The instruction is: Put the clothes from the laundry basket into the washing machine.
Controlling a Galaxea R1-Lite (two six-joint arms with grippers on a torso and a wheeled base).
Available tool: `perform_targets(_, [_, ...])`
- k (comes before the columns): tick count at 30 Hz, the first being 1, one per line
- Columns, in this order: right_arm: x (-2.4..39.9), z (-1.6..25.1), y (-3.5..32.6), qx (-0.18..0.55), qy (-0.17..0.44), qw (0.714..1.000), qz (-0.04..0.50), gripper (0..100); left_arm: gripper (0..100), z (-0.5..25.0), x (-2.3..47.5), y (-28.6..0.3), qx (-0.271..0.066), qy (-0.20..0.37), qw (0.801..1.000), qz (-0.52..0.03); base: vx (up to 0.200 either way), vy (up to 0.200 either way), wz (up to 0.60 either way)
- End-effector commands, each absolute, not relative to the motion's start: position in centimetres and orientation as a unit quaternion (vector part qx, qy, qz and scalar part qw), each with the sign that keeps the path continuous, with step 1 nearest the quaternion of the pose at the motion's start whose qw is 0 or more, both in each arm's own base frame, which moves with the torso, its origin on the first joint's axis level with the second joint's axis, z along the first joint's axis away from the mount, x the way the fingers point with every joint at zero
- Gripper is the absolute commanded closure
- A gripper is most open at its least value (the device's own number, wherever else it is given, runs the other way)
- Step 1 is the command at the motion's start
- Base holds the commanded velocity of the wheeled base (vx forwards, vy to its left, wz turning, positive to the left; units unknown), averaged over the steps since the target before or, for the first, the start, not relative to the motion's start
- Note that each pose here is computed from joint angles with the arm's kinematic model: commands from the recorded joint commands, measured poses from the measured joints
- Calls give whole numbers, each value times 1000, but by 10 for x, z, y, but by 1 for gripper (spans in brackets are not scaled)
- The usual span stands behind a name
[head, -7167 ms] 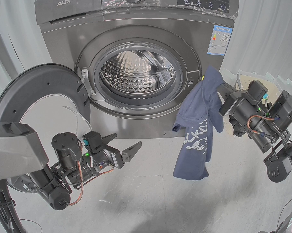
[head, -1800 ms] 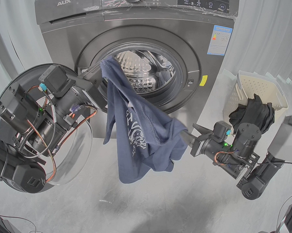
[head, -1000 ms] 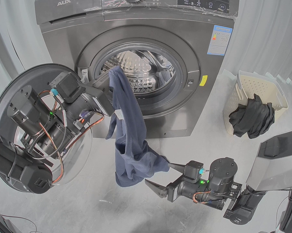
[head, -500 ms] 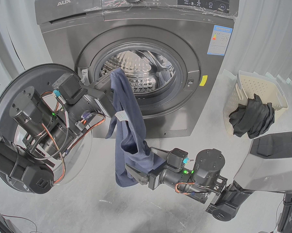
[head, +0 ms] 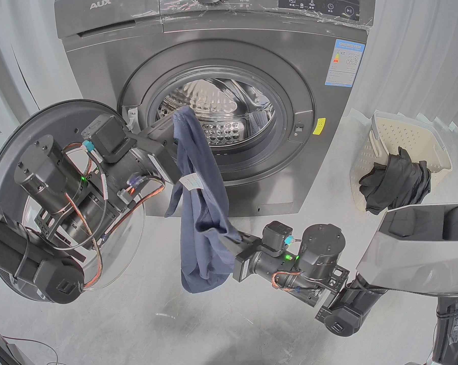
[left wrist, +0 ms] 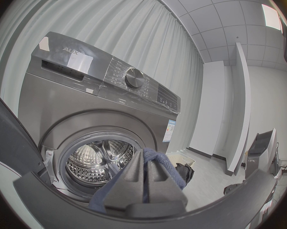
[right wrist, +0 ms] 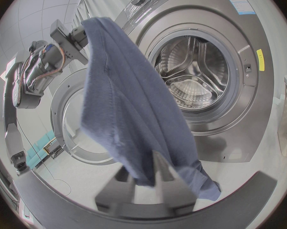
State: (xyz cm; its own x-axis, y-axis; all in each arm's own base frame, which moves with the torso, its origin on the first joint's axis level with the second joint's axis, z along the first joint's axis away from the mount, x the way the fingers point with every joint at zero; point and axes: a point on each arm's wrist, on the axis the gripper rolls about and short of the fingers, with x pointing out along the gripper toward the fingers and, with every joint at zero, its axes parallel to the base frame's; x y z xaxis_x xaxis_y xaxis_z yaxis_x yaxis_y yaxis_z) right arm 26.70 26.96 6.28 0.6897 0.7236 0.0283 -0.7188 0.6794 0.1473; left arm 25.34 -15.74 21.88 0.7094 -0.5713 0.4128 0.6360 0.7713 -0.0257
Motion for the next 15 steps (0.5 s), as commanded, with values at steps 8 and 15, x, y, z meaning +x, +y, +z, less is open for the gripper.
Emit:
perform_targets(8, [242,123,206,86,-22,930,356,100,100,218,255,-154,-82,-194,923,-321,0,0,0])
perform_targets(15, [239,168,175,108,-94,935,324,100,100,220,257,-142,-77,-197,928,-307,0,0,0])
